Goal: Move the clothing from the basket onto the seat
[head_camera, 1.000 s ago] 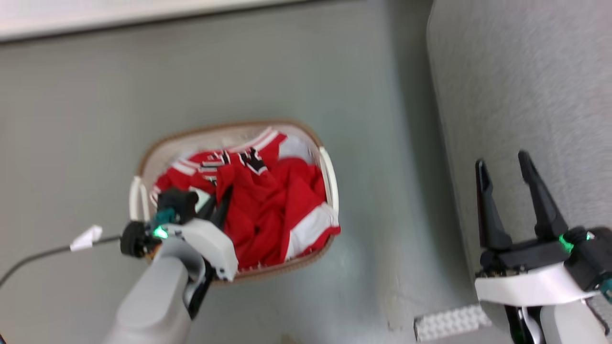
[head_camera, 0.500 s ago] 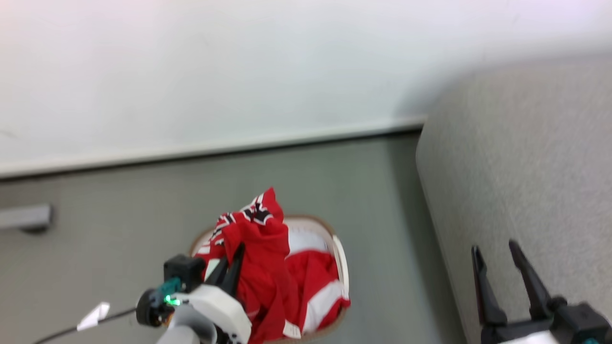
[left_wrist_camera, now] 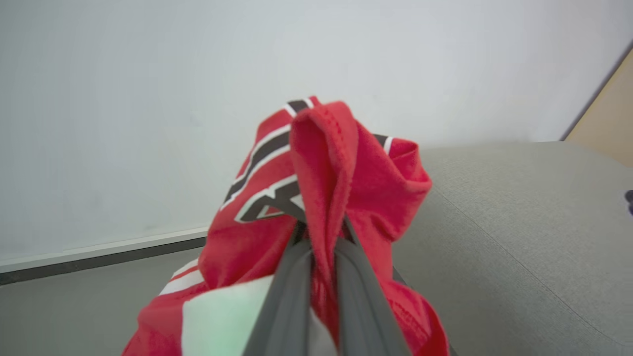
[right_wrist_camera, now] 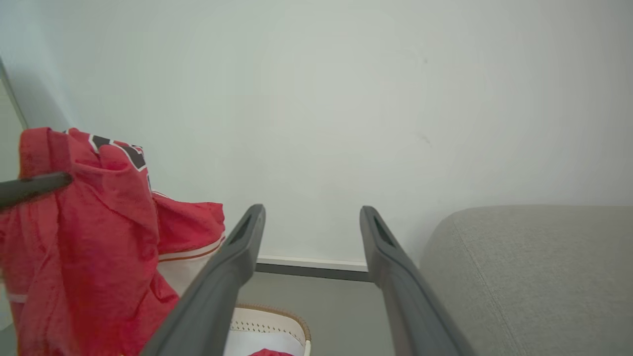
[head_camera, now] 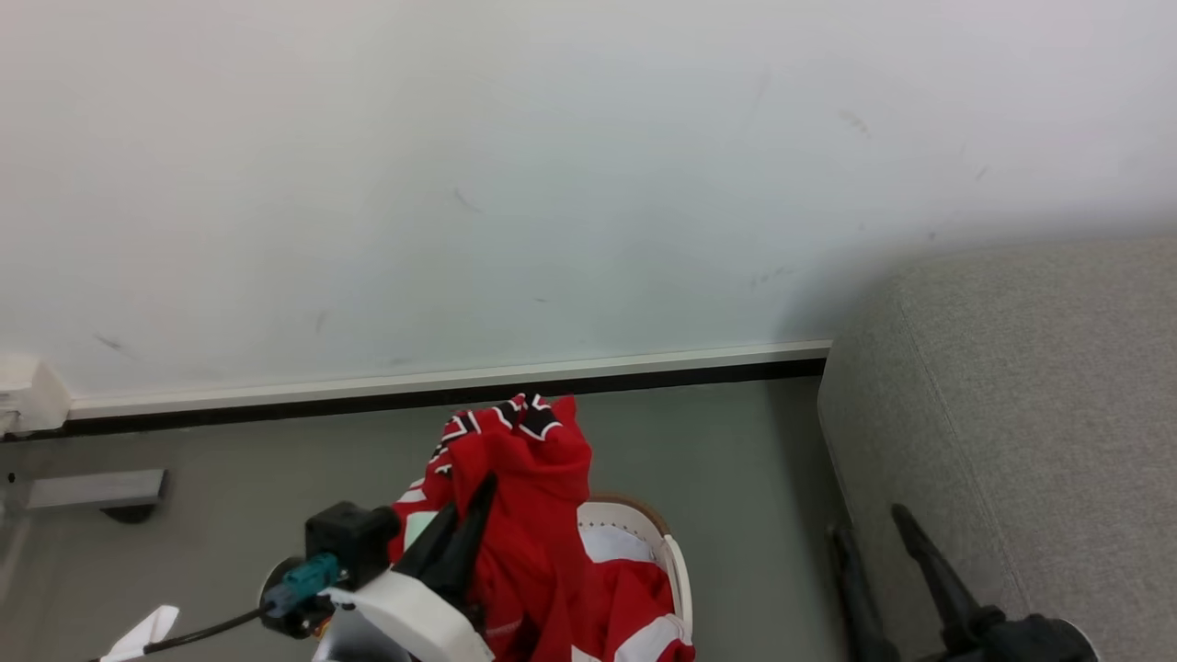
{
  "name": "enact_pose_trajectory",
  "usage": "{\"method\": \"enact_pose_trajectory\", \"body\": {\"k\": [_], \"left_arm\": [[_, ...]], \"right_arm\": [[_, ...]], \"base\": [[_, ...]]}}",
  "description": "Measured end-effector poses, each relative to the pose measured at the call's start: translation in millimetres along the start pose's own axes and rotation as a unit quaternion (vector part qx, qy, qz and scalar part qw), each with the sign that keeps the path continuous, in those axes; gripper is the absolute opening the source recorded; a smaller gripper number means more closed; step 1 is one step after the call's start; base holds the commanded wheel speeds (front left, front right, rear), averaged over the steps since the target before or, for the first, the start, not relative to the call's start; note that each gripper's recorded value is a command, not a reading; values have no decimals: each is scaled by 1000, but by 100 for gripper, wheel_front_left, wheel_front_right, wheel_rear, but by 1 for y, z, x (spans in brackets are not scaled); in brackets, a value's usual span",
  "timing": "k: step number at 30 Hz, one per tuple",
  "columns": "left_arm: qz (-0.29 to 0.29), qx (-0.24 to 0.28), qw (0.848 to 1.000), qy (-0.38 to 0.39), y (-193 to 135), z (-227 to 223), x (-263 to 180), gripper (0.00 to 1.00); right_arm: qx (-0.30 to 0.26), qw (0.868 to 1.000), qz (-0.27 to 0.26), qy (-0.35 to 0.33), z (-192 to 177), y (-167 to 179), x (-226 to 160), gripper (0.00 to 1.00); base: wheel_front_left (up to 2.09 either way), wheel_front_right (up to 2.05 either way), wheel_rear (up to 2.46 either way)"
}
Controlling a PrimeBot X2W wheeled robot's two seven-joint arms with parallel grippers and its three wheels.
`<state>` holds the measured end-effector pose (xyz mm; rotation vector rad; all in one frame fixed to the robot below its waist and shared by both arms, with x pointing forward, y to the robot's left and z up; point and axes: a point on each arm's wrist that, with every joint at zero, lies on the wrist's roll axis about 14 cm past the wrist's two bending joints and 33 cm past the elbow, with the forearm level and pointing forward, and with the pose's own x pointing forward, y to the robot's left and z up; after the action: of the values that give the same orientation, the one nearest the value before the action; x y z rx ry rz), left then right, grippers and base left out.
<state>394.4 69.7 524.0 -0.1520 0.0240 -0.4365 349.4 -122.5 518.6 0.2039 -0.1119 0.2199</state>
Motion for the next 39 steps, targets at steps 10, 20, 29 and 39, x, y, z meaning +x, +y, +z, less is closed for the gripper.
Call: {"method": "enact_pose_trajectory", "body": {"k": [10,20,29,39], "left_arm": [[-107,7,994,-16,-54,31,-13,0],[-174,3,985,-9,-88,31,-26,0],[-223,0,975,-4,-114,28,-32,0],[-229,-3,973,5,-113,17,-27,33]], "right_arm": [[-2,983,183,13,3,80,14,100],[-4,954,290,70,-12,113,12,100],[35,934,334,120,-22,138,10,89],[65,933,337,110,-5,140,15,0]], "base": [[0,0,0],[0,0,0],[0,0,0],[0,0,0]]}}
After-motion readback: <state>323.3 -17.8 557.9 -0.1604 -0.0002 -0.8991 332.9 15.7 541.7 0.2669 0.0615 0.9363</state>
